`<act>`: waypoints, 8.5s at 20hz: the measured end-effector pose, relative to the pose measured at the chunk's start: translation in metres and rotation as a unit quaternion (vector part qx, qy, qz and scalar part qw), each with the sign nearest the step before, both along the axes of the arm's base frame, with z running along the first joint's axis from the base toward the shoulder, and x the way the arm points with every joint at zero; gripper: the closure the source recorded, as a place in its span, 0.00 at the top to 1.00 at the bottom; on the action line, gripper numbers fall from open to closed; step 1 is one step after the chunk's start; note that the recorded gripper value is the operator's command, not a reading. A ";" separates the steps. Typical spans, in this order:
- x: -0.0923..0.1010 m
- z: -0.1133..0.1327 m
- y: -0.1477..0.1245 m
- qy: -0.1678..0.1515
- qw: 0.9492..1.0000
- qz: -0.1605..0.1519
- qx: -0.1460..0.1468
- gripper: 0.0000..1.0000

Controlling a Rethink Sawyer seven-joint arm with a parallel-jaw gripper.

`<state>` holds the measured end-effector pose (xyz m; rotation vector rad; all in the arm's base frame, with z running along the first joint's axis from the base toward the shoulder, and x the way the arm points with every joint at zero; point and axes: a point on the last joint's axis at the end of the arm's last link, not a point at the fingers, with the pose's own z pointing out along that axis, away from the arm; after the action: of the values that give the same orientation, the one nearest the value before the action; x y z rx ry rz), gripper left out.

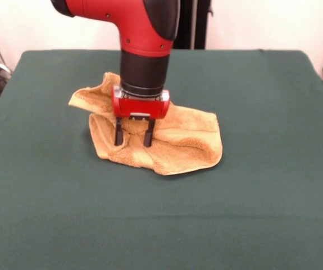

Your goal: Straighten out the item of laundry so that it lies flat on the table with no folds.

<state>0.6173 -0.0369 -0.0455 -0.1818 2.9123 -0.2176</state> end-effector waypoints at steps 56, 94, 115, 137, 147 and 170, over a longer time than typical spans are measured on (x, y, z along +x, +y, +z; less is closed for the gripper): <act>-0.090 0.001 0.000 -0.075 0.997 0.007 -0.012 1.00; -0.095 0.005 -0.002 -0.043 0.999 0.001 -0.011 1.00; -0.119 0.051 0.012 0.054 0.998 -0.010 -0.005 1.00; -0.136 0.019 0.027 0.072 0.997 -0.009 0.005 1.00; -0.137 0.016 0.026 0.060 0.998 -0.009 0.005 1.00; -0.137 0.016 0.026 0.060 0.998 -0.008 0.004 1.00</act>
<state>0.4801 -0.0108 -0.0292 -0.1761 3.0340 -0.2043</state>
